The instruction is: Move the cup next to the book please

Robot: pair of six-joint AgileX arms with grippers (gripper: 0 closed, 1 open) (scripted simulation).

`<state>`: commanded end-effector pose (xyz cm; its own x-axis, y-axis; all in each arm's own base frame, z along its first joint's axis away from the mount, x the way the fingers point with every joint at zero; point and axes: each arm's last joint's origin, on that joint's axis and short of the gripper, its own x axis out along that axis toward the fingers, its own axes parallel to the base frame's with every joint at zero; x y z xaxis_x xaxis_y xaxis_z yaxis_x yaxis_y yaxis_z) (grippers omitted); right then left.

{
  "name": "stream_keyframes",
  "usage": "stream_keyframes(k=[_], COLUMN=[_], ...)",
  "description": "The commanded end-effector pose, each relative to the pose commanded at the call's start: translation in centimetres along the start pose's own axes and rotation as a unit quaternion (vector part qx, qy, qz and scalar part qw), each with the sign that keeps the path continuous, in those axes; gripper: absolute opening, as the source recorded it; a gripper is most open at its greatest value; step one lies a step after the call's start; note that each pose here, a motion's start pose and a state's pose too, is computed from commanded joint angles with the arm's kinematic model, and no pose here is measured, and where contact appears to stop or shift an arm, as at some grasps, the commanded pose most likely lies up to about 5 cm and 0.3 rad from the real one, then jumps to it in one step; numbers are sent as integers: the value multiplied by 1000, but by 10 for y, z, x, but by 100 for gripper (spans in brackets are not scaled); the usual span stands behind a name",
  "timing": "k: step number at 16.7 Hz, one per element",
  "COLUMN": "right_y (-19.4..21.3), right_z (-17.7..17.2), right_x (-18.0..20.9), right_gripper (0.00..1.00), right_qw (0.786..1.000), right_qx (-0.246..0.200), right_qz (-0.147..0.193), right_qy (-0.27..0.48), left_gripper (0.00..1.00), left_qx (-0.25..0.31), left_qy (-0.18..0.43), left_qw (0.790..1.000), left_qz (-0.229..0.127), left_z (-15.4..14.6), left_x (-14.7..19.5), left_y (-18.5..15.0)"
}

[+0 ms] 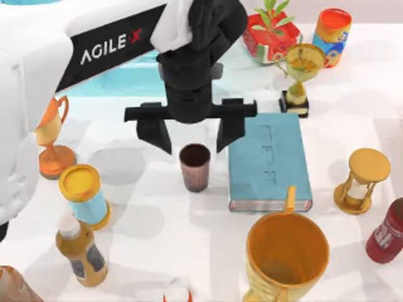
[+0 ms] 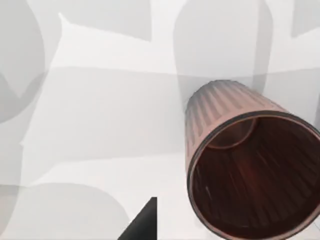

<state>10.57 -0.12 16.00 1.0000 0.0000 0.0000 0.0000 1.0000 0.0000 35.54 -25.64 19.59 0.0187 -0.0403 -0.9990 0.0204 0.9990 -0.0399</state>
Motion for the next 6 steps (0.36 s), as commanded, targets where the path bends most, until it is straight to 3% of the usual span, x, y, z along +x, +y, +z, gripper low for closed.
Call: stream_keyframes(k=[6], right_y=[0], right_z=[0], right_x=[0], right_gripper=[100], right_qw=[1000], right_qx=[0], right_qz=[0], right_qy=[0], left_gripper=[100], left_qx=[0], left_qy=[0], left_qw=[1000], left_qz=[0], left_z=[0], left_x=[0], left_y=[0])
